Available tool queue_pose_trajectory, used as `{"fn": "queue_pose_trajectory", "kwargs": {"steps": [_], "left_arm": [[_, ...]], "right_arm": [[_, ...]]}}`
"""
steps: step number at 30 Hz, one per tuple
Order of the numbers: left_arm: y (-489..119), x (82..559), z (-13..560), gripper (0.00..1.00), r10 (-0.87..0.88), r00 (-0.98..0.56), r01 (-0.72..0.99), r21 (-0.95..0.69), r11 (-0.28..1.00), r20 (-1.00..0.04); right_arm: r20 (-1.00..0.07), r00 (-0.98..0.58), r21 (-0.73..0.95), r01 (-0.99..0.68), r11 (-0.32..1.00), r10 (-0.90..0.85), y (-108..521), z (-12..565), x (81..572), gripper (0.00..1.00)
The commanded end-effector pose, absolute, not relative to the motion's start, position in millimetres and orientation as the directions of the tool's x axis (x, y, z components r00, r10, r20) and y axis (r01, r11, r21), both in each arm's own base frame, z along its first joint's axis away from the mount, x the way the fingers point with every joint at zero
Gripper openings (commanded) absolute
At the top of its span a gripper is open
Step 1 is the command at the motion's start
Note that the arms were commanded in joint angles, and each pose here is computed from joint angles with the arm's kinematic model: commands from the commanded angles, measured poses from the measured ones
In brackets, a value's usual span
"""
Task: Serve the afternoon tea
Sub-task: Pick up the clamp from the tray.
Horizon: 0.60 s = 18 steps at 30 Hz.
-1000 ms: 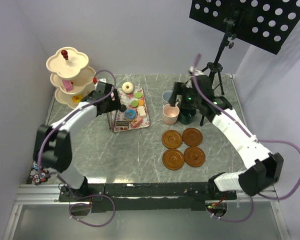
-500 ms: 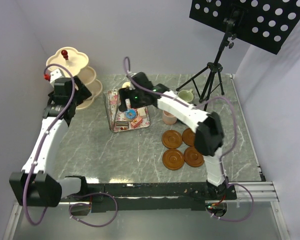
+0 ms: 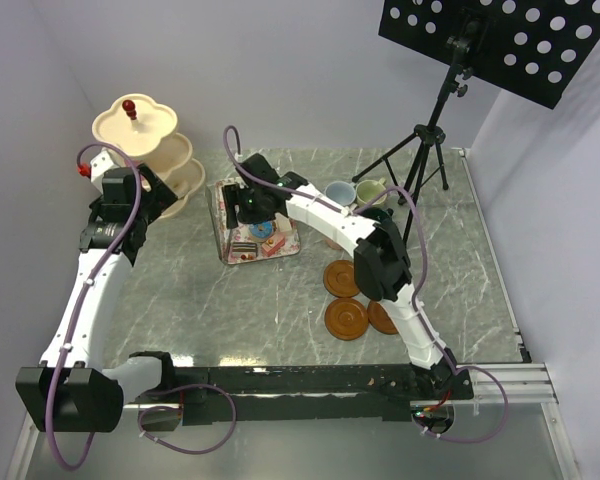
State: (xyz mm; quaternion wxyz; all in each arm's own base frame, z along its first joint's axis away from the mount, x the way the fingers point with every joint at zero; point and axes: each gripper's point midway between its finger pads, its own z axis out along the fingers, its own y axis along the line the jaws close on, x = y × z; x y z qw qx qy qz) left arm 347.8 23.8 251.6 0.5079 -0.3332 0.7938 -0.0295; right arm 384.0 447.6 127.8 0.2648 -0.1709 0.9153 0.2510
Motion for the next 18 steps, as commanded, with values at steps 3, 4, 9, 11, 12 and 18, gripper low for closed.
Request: {"fn": "queue_pose_trajectory", "kwargs": {"steps": [3,4,9,11,12,18], "left_arm": [[33.3,343.5,270.6,1.0,-0.493,-0.226,-0.513,-0.327,0.793,-0.84],[32.5,342.6,270.3,1.0,-0.472,-0.232,-0.512,-0.306,0.802,-0.85],[24.3,343.0,270.5,1.0,-0.441,-0.247,-0.484,-0.284,0.828,-0.863],[20.8,343.2,270.2,1.0,-0.432,-0.252,-0.472,-0.28,0.836,-0.866],[20.3,343.3,269.4,1.0,-0.424,-0.256,-0.47,-0.271,0.84,-0.869],[15.4,340.4,268.8,1.0,-0.4,-0.263,-0.456,-0.252,0.854,-0.878]], "right_arm": [[-0.599,-0.785,0.41,-0.469,0.782,-0.158,483.0,124.1,386.0,0.76],[-0.602,-0.784,0.413,-0.465,0.783,-0.148,485.8,122.1,389.2,0.74],[-0.593,-0.797,0.434,-0.439,0.787,-0.118,498.1,106.7,398.1,0.68],[-0.578,-0.808,0.427,-0.417,0.802,-0.112,497.8,92.4,400.4,0.67],[-0.569,-0.815,0.424,-0.405,0.811,-0.11,496.6,86.4,400.3,0.66],[-0.521,-0.845,0.399,-0.366,0.841,-0.121,489.1,59.2,397.0,0.6]]}}
